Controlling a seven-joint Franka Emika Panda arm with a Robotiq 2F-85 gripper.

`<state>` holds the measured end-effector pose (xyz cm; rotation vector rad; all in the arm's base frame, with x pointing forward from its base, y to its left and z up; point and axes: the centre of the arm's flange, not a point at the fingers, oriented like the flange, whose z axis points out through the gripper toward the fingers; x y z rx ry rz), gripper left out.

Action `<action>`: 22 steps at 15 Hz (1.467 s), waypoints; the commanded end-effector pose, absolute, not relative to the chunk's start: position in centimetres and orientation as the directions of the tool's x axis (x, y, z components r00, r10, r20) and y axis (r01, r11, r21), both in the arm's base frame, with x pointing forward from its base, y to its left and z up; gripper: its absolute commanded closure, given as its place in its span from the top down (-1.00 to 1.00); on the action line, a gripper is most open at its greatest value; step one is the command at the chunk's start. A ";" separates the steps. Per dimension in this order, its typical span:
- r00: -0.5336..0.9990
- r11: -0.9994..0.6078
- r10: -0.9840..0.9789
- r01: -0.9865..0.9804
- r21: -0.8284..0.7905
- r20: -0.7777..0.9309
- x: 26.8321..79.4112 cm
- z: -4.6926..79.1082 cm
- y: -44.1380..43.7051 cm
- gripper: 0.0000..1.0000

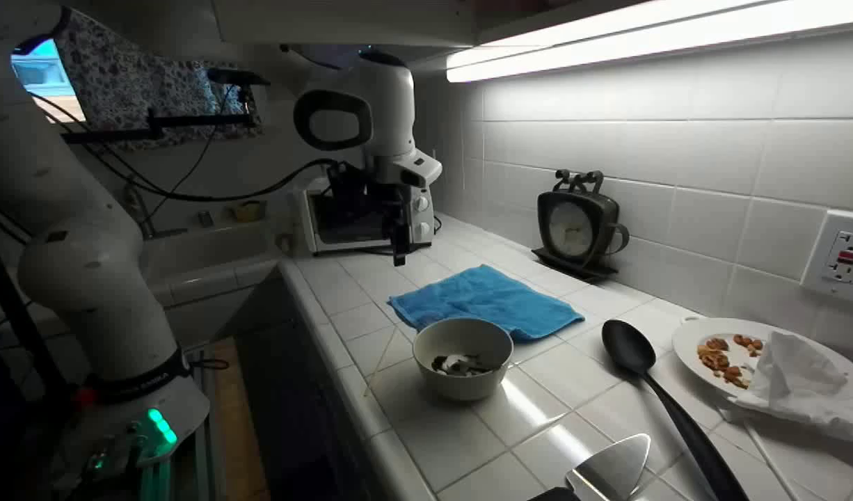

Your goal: Close the open upper cabinet door.

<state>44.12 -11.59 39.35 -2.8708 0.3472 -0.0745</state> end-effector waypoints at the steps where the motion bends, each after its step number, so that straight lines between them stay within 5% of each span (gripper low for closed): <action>1: 0.970 -0.941 -0.241 -0.228 -0.251 0.021 44.1 39.4 -11.6 1.00; 9: 0.970 -0.941 -0.241 -0.228 -0.251 0.021 44.1 39.4 -11.6 1.00; 16: 0.996 -0.974 -0.079 -0.083 -0.213 -0.031 45.9 37.2 -3.1 1.00; 22: 0.997 -0.995 -0.068 -0.070 -0.074 -0.024 44.7 43.6 3.5 1.00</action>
